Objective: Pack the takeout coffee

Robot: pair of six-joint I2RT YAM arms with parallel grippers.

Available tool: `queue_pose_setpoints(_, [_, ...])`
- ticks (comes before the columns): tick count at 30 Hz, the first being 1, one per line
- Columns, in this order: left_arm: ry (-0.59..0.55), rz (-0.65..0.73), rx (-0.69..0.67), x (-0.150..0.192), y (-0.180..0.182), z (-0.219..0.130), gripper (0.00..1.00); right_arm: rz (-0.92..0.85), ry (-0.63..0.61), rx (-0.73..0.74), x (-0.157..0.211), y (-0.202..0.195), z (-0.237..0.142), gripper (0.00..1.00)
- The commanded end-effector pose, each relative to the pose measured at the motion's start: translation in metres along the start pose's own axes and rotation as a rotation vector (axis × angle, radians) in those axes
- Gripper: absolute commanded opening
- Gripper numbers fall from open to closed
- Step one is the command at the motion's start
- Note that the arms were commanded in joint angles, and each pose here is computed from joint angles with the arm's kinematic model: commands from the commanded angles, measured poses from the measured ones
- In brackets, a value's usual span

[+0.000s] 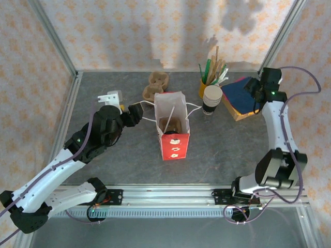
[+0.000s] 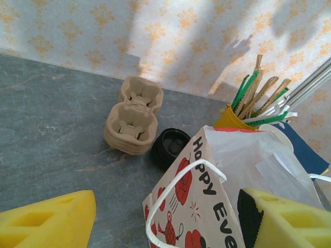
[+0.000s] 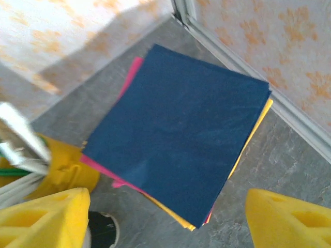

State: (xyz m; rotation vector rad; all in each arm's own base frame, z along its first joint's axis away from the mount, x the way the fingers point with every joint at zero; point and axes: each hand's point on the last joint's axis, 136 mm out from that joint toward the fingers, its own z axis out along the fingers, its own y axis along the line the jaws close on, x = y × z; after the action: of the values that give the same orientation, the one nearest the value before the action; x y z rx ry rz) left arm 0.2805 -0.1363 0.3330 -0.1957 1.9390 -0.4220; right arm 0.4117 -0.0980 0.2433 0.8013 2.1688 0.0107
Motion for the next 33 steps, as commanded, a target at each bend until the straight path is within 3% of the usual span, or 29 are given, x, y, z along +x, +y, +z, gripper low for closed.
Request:
queue_pose_setpoints(1, [-0.026,-0.014,-0.017,-0.015,0.004,-0.01,0.74,0.004,0.056,0.018,0.007,-0.004,0.039,0.78])
queue_pose_setpoints(7, [-0.034,-0.009,-0.025,-0.018,0.006,-0.015,0.74,-0.017,0.17,0.096,0.019,-0.009,0.096,0.83])
queue_pose_setpoints(16, [-0.066,-0.025,-0.019,-0.024,0.012,-0.026,0.73,-0.053,0.256,0.11,0.026,-0.004,0.141,0.86])
queue_pose_setpoints(33, [-0.033,0.002,-0.07,-0.011,0.019,-0.016,0.77,-0.115,0.412,0.147,0.058,0.001,0.176,0.79])
